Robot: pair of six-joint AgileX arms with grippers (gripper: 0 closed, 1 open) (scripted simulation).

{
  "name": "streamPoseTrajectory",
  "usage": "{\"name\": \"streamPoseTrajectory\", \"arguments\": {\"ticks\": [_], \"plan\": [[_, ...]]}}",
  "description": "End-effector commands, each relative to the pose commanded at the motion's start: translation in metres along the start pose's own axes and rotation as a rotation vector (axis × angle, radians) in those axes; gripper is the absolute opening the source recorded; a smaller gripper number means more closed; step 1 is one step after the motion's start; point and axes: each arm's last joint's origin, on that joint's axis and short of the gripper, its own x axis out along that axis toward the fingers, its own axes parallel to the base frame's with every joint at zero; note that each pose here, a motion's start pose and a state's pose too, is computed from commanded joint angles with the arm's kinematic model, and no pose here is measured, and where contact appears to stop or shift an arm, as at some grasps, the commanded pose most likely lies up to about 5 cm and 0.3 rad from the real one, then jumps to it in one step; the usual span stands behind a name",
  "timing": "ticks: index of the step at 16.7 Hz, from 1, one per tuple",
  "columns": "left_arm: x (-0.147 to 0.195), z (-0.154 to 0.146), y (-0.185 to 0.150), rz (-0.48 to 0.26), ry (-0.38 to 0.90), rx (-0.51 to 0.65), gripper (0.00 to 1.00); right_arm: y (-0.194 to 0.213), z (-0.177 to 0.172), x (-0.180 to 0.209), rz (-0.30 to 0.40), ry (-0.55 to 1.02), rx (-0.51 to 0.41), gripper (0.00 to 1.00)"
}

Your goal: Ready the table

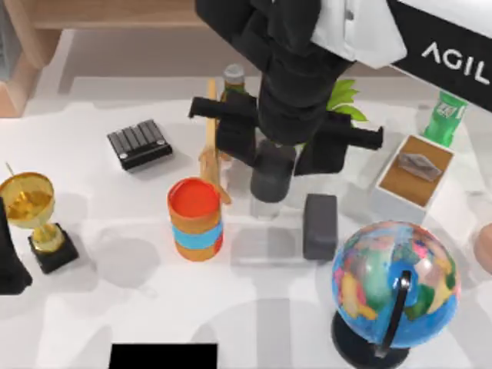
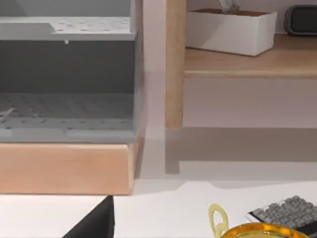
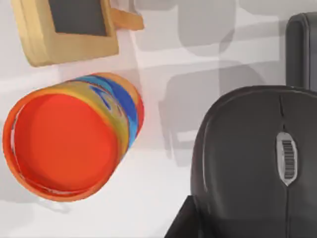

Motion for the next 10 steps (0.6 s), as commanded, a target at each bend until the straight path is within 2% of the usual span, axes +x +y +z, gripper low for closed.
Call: {"name": "streamPoseTrajectory", "arguments": {"ticks": [5, 8, 10], "plan": [[0.0, 0.0, 0.0, 0.0, 0.0, 0.0, 1.0, 0.066, -0.116, 0.045, -0.018, 0.063, -0.116, 0.0], [0.0, 0.0, 0.0, 0.0, 0.0, 0.0, 1.0, 0.082, -0.172, 0.071, -0.047, 0.085, -0.168, 0.0], [0.0, 0.0, 0.0, 0.0, 0.0, 0.0, 1.0, 0.087, -0.196, 0.084, -0.063, 0.092, -0.19, 0.0]]}}
